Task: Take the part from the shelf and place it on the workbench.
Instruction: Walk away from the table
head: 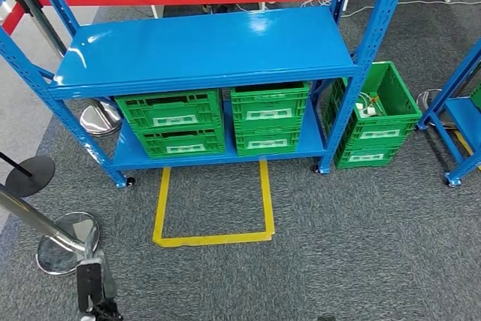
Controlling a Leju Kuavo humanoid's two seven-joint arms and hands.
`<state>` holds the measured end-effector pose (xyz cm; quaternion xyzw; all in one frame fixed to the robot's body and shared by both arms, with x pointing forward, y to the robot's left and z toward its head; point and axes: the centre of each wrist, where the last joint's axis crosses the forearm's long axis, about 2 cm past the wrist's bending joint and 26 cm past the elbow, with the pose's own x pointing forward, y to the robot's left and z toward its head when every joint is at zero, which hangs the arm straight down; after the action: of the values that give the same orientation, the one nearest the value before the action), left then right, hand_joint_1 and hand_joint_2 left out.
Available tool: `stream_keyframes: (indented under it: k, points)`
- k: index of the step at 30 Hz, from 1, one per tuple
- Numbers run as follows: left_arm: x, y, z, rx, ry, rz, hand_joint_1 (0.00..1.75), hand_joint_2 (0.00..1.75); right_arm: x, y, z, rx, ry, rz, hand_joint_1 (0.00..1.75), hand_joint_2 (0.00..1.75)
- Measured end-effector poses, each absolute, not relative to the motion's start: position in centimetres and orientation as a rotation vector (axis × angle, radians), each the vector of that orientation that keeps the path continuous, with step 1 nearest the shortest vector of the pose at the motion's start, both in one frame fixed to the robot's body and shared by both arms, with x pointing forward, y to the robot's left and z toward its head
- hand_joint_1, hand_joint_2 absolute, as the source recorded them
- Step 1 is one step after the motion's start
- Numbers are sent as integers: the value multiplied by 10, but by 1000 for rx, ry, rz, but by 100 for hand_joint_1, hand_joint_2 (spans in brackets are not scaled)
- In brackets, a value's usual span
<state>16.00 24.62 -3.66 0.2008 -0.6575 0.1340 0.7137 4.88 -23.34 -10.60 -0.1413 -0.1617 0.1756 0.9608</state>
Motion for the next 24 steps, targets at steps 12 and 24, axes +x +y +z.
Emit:
stream_keyframes:
  k: [12,24]
  points:
    - [129,242,-78,435,-1080,358,0,0,51,-233,-106,-290,-323,343,0,0]
    - [71,230,-102,199,-545,465,0,0,50,-234,-106,-285,-303,352,0,131]
